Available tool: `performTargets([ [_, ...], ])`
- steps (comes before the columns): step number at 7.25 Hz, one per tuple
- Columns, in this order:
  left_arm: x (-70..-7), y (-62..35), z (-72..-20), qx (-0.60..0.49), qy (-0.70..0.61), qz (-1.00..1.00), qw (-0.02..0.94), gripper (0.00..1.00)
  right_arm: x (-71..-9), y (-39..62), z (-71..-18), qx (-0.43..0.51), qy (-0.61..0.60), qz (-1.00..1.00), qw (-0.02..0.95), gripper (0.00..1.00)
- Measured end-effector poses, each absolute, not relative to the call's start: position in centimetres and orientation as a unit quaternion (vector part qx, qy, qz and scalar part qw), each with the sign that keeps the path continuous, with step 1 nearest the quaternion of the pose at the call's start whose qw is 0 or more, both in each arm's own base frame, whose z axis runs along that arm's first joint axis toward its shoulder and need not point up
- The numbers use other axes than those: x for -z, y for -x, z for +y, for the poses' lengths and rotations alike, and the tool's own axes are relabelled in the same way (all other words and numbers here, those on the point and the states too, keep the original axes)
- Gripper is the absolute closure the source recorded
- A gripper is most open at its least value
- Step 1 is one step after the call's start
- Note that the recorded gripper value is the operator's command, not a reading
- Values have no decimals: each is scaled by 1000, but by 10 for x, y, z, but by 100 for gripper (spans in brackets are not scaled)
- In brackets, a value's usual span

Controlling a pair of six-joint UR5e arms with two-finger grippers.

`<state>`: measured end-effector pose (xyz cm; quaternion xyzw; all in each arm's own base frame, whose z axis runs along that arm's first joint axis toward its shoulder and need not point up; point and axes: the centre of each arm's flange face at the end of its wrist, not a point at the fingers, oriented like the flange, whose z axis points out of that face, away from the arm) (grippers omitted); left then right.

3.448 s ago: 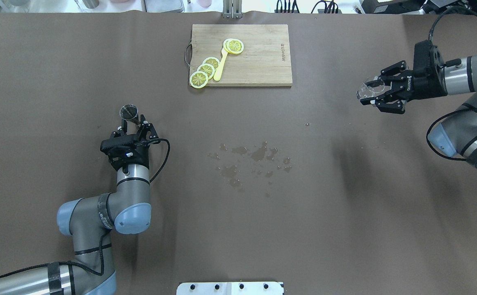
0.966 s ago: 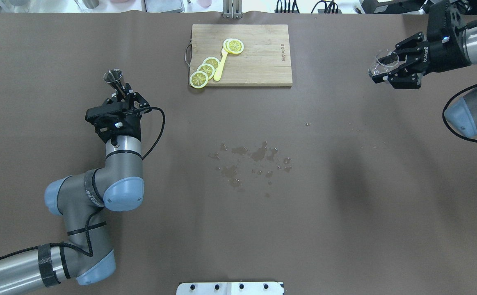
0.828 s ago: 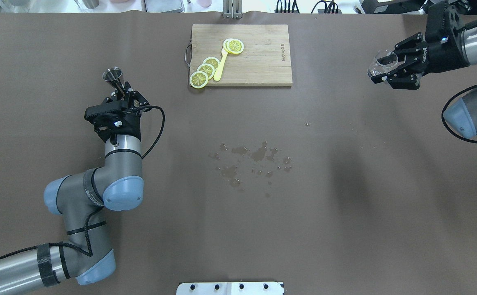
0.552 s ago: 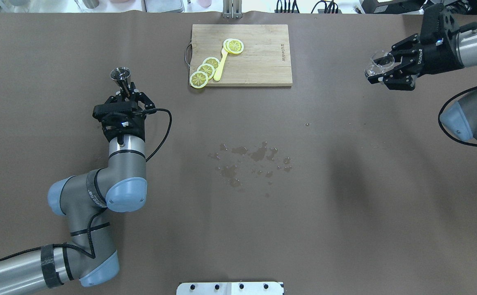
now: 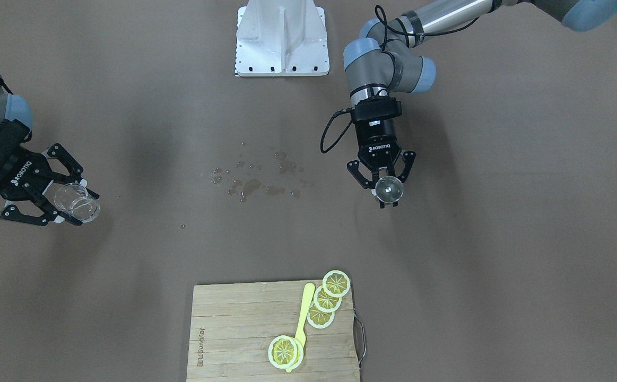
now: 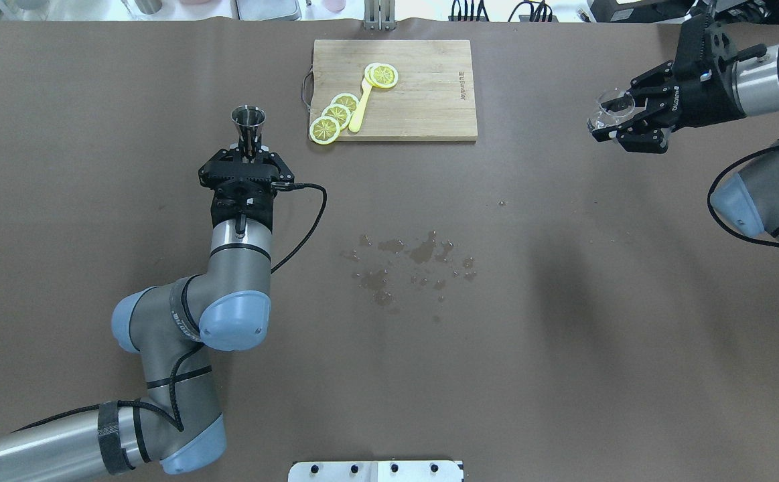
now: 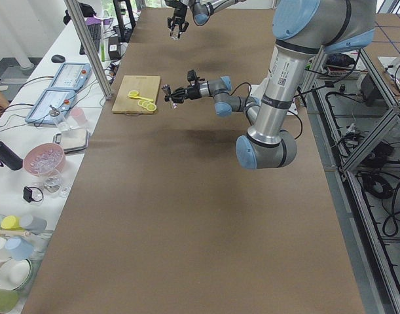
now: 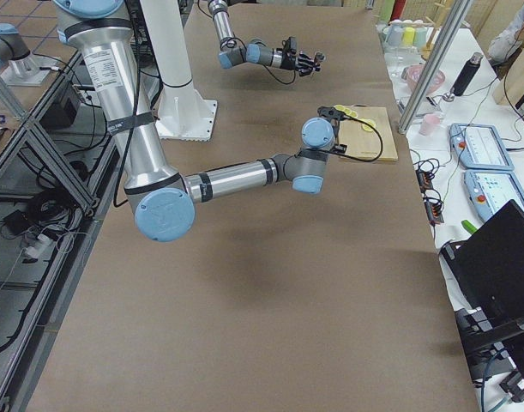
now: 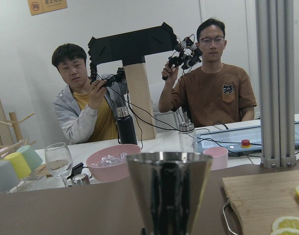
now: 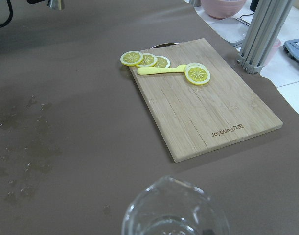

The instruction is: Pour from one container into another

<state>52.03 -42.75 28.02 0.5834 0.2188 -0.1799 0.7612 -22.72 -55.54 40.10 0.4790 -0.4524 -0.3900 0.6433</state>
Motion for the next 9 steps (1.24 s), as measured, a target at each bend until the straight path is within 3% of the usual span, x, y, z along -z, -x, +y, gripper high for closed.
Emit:
performTargets([
  [5,-224,-546,-396,61,-573,382,723,100,-375,242,-541,418,-477,-459,623,100],
  [9,-197,-573,-382,-37,-590,457,664,100,-300,232,-519,447,-438,-424,654,100],
])
